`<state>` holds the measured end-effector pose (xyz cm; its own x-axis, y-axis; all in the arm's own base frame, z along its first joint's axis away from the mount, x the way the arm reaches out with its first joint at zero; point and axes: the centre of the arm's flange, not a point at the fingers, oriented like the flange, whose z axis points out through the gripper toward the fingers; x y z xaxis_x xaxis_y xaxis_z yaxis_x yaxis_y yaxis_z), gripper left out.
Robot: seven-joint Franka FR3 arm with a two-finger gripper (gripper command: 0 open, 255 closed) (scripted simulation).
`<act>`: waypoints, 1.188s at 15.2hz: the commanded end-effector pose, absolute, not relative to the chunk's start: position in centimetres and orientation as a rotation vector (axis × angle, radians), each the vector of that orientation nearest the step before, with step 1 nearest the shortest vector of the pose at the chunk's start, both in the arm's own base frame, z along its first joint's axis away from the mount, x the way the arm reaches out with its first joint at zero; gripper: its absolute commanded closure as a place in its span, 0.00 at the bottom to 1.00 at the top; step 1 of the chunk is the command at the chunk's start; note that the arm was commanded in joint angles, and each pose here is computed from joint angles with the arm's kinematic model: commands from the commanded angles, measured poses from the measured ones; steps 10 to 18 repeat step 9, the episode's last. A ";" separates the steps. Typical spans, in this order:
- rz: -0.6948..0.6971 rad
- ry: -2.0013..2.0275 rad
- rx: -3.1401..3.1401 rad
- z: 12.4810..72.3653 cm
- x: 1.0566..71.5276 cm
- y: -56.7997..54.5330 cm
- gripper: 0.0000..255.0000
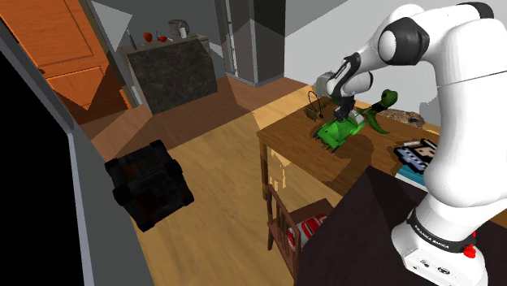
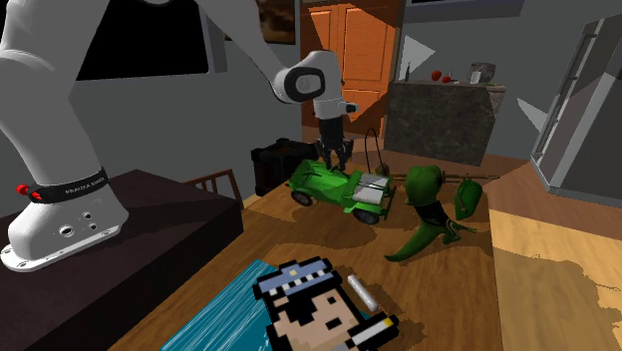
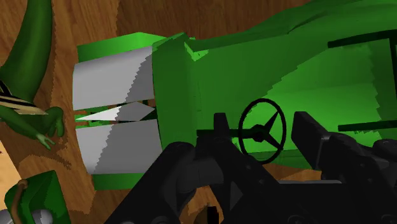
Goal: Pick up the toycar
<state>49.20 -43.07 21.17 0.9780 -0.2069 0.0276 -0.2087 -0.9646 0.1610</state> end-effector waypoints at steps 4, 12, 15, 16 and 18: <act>0.020 -0.313 2.959 24.0 49.1 -43.2 1.00; 0.020 -0.313 2.959 25.6 49.1 -43.2 1.00; 0.020 -0.313 2.959 25.6 49.1 -43.2 1.00; 0.020 -0.313 2.959 25.6 49.1 -43.2 1.00; 0.020 -0.313 2.959 25.6 49.1 -43.2 1.00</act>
